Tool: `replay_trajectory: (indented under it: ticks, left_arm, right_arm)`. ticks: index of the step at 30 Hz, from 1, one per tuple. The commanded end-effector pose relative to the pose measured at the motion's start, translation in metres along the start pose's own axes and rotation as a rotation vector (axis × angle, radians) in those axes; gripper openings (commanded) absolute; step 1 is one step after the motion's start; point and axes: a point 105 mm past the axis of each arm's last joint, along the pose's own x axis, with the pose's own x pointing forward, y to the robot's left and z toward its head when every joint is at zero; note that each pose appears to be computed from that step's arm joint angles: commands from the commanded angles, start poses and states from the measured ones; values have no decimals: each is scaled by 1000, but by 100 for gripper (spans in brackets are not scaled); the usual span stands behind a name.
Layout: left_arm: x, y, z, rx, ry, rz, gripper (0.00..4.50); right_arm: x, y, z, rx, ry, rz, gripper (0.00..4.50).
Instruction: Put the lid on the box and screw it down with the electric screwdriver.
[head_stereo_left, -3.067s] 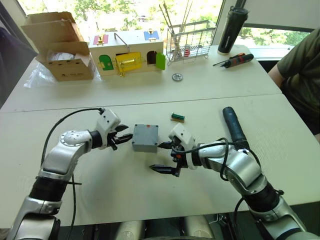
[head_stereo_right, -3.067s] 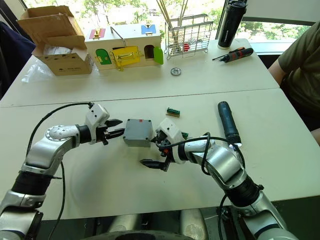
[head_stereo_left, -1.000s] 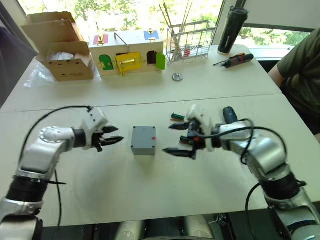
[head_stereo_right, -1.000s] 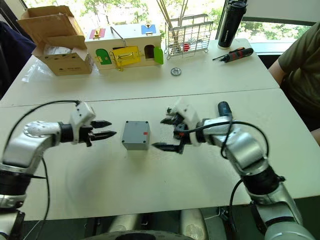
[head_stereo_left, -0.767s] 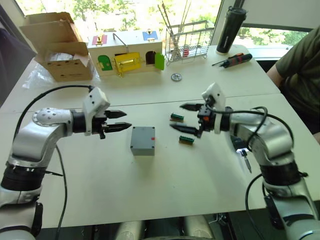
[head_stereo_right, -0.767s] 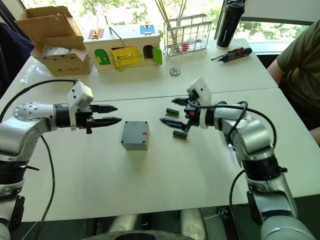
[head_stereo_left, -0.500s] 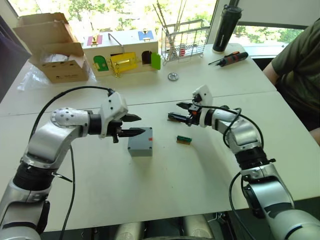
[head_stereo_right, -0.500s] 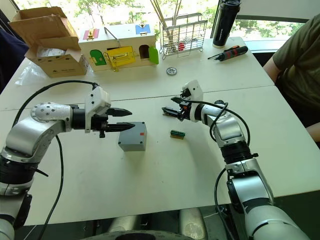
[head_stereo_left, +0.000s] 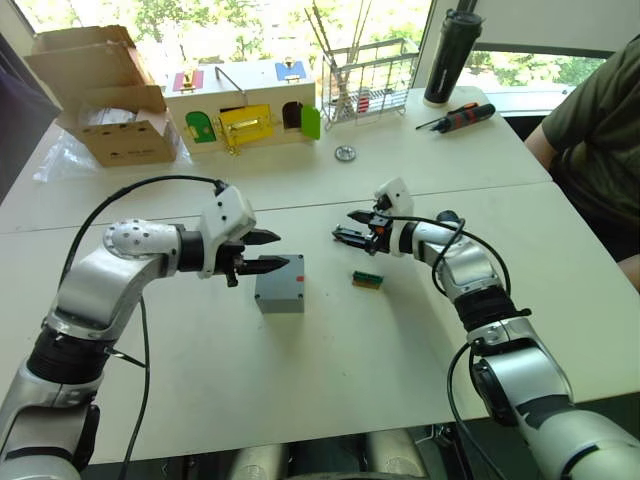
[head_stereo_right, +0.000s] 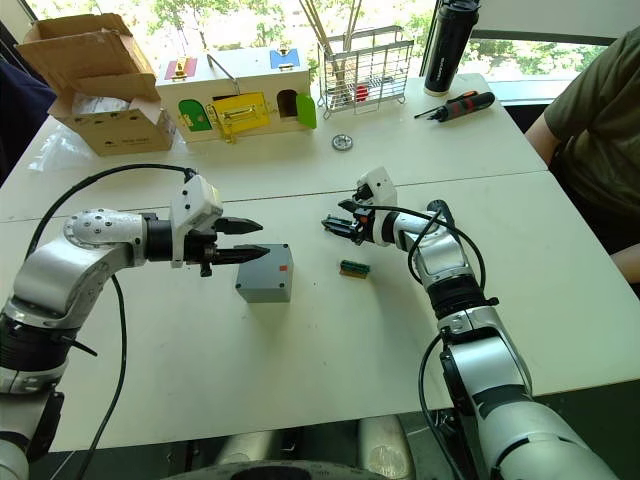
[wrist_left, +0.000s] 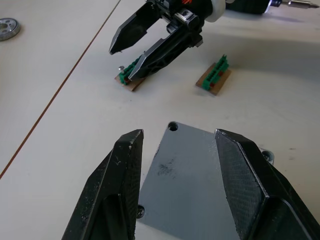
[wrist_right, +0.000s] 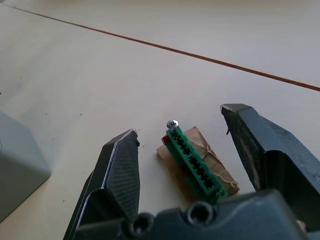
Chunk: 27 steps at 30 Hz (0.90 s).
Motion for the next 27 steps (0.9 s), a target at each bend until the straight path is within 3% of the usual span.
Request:
replay_trajectory:
  ticks: [1, 6, 7, 9, 13, 19, 27]
  left_arm:
    - [-6, 11, 7, 34, -20, 60, 230]
    - [-6, 14, 5, 24, -27, 81, 230]
    - [-6, 14, 4, 22, -27, 83, 230]
    - [-6, 14, 3, 20, -26, 85, 230]
    - [-6, 13, 0, 16, -24, 88, 230]
    - [-5, 13, -3, 17, -18, 90, 230]
    - [-6, 18, -9, 6, -15, 103, 230]
  right_arm:
    - [2, -1, 14, -35, -38, 6, 310]
    - [5, 0, 15, -26, -40, 8, 310]
    - [6, 0, 15, -24, -41, 8, 247]
    - [7, 0, 15, -17, -45, 8, 191]
    - [7, -2, 17, -6, -53, -1, 4]
    - [7, -1, 15, -7, -51, -4, 4]
    - [1, -4, 32, -28, -93, -11, 4]
